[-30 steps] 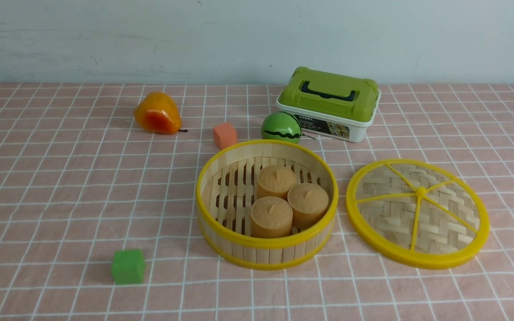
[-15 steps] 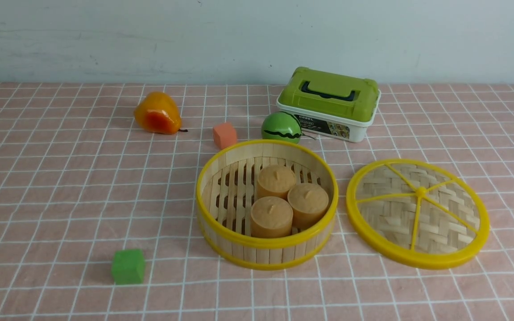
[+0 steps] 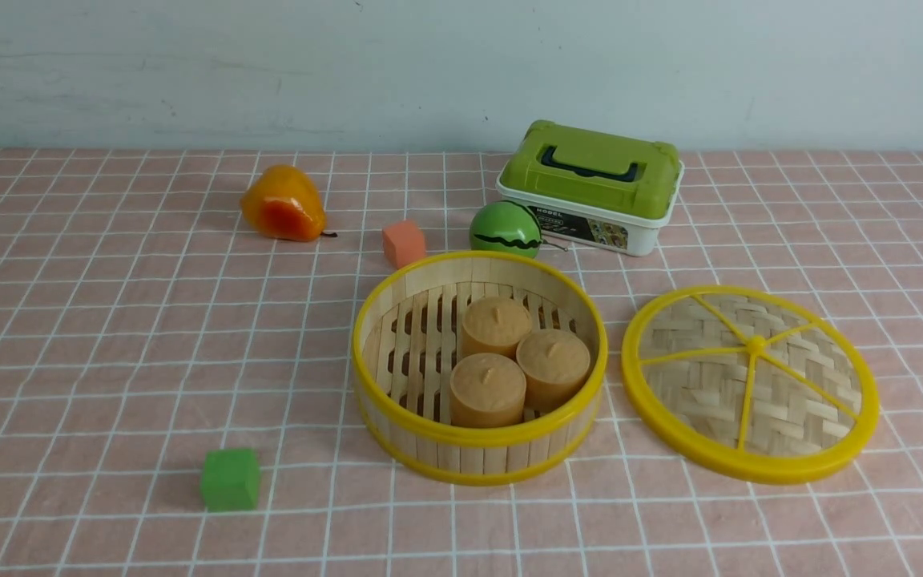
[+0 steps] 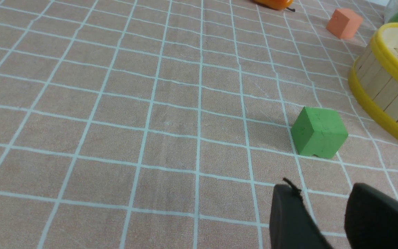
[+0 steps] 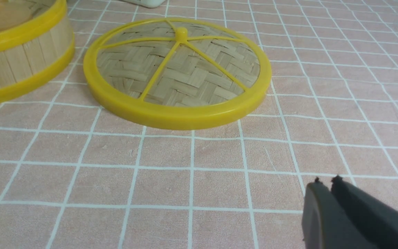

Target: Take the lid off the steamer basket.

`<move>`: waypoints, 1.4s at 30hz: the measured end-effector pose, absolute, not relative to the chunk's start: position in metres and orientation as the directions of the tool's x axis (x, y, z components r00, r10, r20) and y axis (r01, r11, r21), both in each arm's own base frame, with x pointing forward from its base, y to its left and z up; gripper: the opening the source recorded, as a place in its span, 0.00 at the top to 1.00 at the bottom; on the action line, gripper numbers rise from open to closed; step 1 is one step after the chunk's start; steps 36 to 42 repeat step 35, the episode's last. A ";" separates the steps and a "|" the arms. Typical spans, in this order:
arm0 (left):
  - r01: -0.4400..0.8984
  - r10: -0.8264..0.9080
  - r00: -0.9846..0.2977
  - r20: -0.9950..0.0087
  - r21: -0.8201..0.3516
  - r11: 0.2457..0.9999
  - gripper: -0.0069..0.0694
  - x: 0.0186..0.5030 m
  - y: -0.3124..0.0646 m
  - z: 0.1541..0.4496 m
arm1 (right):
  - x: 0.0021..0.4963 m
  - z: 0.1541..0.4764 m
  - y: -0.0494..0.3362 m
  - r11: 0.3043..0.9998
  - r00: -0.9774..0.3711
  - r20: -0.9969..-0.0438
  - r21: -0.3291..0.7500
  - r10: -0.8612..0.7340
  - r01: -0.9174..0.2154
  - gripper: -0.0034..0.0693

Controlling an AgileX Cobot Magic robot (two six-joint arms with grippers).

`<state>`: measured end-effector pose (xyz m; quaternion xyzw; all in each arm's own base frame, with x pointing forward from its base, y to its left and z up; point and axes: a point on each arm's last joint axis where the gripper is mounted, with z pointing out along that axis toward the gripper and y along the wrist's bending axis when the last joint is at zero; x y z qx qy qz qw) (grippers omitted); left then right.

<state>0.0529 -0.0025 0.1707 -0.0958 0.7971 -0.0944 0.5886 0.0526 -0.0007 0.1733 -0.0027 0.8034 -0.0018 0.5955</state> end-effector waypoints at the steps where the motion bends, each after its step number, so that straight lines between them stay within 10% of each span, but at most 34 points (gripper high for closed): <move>1: -0.042 -0.264 -0.289 -0.920 -0.263 0.964 0.60 0.053 -0.003 0.171 | 0.053 0.173 -0.001 1.000 -0.291 -0.957 -0.006 -0.007 -0.002 0.92; 42: -0.042 -0.264 -0.289 -0.920 -0.263 0.964 0.60 0.053 -0.003 0.171 | 0.053 0.173 -0.001 1.000 -0.293 -0.956 -0.006 -0.007 -0.002 0.89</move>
